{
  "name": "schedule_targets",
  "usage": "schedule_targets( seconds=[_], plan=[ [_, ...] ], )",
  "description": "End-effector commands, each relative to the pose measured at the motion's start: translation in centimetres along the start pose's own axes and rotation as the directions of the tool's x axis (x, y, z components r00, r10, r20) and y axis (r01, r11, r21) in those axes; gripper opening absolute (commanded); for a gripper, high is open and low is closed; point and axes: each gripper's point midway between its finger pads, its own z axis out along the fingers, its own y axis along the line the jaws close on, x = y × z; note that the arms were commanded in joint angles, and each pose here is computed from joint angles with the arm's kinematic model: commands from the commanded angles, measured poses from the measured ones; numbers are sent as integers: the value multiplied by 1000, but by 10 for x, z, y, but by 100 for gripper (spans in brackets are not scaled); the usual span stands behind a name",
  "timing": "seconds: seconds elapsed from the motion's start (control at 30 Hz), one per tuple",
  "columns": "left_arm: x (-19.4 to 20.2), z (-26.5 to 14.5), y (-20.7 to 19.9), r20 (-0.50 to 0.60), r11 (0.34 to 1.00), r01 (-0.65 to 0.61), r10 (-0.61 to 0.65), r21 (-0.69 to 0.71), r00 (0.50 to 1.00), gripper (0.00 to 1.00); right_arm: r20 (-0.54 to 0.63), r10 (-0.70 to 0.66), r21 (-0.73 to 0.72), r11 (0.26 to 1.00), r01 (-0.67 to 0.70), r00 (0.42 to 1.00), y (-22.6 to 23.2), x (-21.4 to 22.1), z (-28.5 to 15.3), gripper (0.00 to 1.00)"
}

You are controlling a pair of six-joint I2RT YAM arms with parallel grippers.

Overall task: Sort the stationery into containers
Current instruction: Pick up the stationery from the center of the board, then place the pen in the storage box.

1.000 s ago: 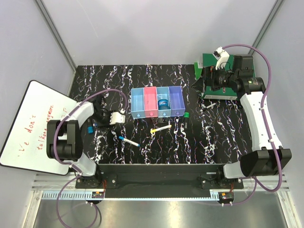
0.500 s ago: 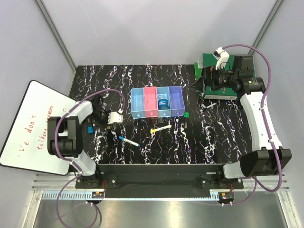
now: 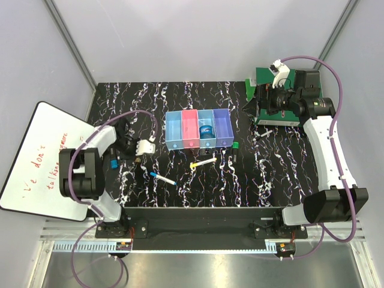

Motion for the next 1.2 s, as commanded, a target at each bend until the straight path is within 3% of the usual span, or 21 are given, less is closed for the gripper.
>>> schedule_targets(
  seconds=[0.0,0.23,0.37,0.7,0.97,1.17],
  plan=[
    [-49,-44,15,124,996,-36,47,-87,991,0,37,-37,12,999,37,999,4,-14,-6,100],
    [-139,-82,43,305,986,-39,88,-164,948,0,44,-50,30,998,49,998,1,-18,-6,100],
    [-187,-73,71,332,984,-50,105,-171,938,0,45,-53,53,997,50,998,-4,-19,-5,100],
    [-283,-25,186,341,950,-83,188,-300,921,0,44,-46,87,995,42,998,-10,-15,-5,100],
    [-317,10,208,315,929,-155,266,-336,911,0,44,-46,85,995,42,998,-9,-13,-7,100],
    [-309,35,202,275,929,-183,276,-321,921,0,44,-45,80,996,41,998,-9,-12,-7,100]
  ],
)
